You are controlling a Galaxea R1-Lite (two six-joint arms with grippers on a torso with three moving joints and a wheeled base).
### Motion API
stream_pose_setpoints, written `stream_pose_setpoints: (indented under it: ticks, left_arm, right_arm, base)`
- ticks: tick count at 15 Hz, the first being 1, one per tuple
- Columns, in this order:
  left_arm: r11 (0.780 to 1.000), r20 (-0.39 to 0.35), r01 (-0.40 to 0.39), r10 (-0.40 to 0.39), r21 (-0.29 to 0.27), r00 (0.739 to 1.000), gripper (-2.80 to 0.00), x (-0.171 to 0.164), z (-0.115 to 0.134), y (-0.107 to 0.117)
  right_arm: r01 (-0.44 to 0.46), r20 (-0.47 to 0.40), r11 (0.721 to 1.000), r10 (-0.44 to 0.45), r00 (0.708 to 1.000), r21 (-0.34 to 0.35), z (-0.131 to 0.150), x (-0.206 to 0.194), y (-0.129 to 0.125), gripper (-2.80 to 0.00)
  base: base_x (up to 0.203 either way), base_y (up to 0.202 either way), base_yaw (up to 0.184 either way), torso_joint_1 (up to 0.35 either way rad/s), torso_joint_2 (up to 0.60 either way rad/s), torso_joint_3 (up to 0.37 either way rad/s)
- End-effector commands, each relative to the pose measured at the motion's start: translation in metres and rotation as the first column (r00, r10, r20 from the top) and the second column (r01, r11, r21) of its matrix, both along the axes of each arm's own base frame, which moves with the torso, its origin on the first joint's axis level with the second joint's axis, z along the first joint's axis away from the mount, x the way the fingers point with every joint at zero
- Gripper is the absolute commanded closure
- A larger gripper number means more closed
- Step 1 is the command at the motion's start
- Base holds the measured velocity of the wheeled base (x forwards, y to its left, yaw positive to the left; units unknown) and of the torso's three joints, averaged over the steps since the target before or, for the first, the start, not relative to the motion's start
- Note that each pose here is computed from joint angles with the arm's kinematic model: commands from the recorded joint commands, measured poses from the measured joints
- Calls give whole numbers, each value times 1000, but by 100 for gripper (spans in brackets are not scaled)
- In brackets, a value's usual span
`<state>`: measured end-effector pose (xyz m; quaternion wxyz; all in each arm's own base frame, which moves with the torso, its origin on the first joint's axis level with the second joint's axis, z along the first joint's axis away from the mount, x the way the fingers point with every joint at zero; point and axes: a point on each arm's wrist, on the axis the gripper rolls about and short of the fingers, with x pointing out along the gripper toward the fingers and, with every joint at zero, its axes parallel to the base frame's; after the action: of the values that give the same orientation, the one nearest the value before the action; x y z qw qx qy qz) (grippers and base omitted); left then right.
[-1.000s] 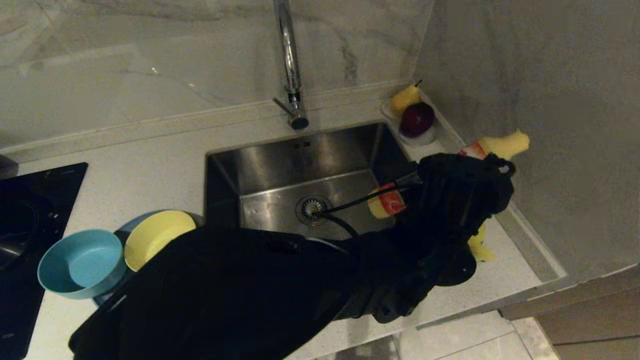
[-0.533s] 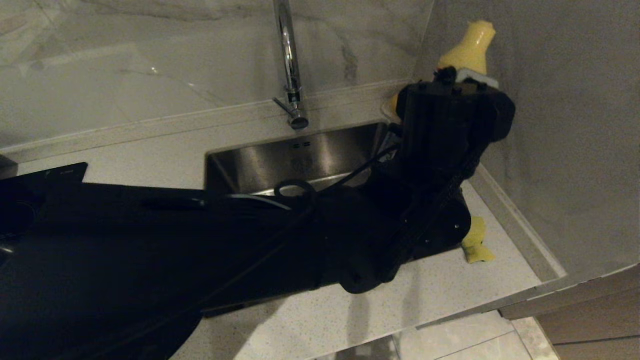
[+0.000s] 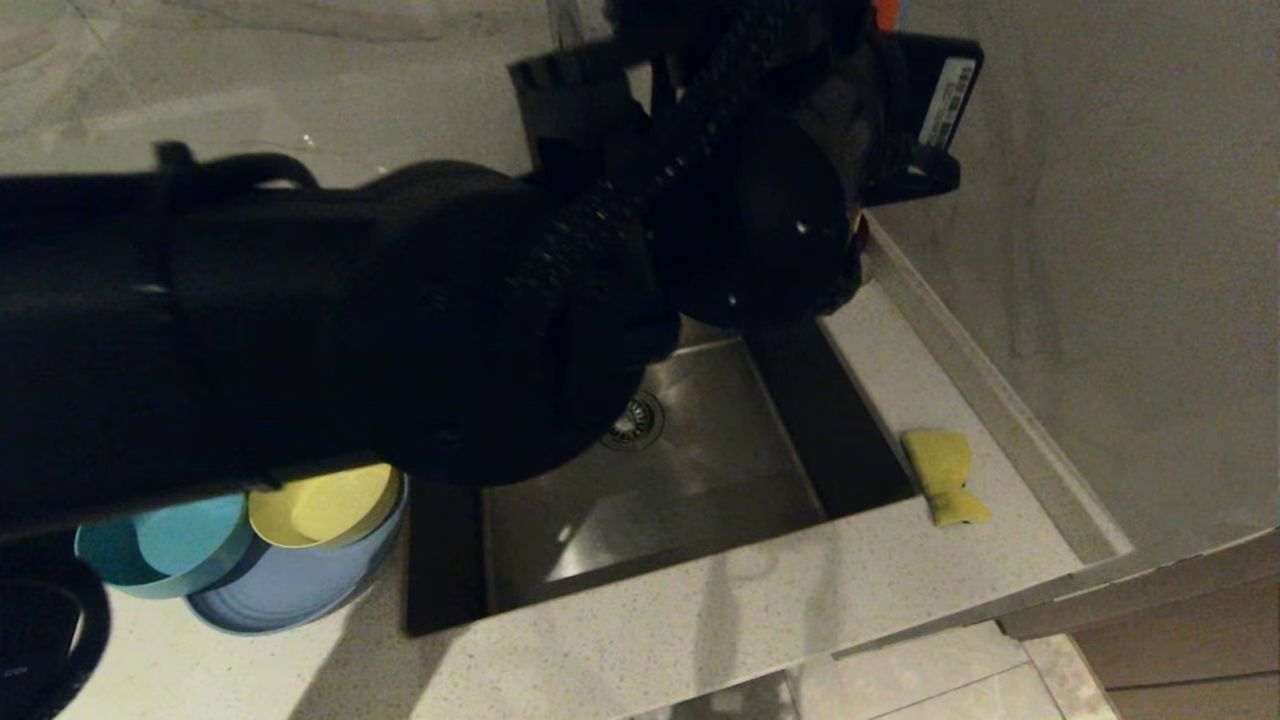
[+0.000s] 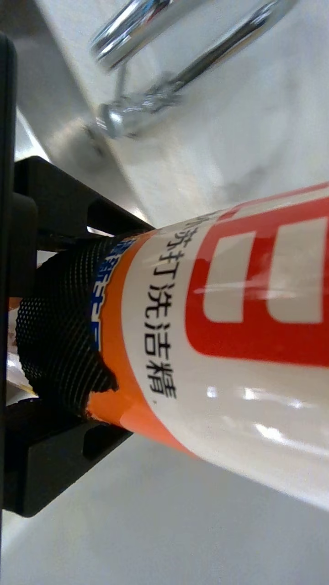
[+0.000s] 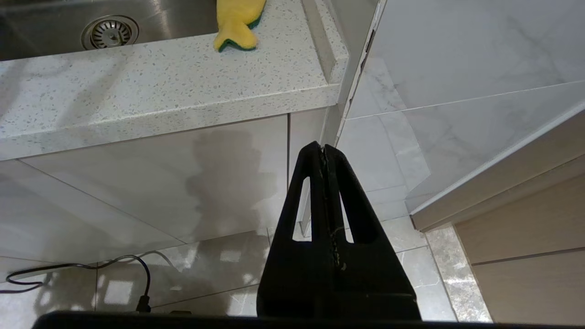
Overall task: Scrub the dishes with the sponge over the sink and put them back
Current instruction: Place the dish soap on the table
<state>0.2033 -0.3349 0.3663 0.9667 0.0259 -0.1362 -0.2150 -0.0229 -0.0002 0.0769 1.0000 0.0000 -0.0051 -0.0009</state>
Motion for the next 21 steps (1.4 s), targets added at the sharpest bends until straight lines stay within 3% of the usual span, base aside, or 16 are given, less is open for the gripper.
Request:
stream_pose_setpoints:
  ticks: [1,6,9,11,14,16,19,21]
  left_arm:
    - [998,23,23,-21,-63,1000,0,-17,33,33]
    - [981,56,4,7,-195,998,0,-32,81,107]
    - [962,59,-71,90,-262,994,0,-41,101,158]
    - [943,54,-168,191,-288,980,0,-38,106,189]
    - [876,2,-387,405,-286,914,0,-20,91,240]
    - [798,-42,-512,527,-318,849,0,-8,82,272]
    - [686,-110,-636,645,-352,757,0,15,66,307]
    - [655,-155,-675,669,-339,727,0,48,48,312]
  right_arm:
    - [0,2,1000,0,1000,0,0,0,0,0]
    - [0,2,1000,0,1000,0,0,0,0,0]
    - [0,2,1000,0,1000,0,0,0,0,0]
    - [0,2,1000,0,1000,0,0,0,0,0]
    - [0,2,1000,0,1000,0,0,0,0,0]
    - [0,2,1000,0,1000,0,0,0,0,0]
    - [0,2,1000,0,1000,0,0,0,0,0]
    - [0,2,1000,0,1000,0,0,0,0,0]
  base:
    - [0,0,0,0,0,0]
    - [0,0,0,0,0,0]
    - [0,0,0,0,0,0]
    - [0,0,0,0,0,0]
    - [0,0,0,0,0,0]
    - [0,0,0,0,0,0]
    - [0,0,0,0,0,0]
    - [0,0,0,14,1,1]
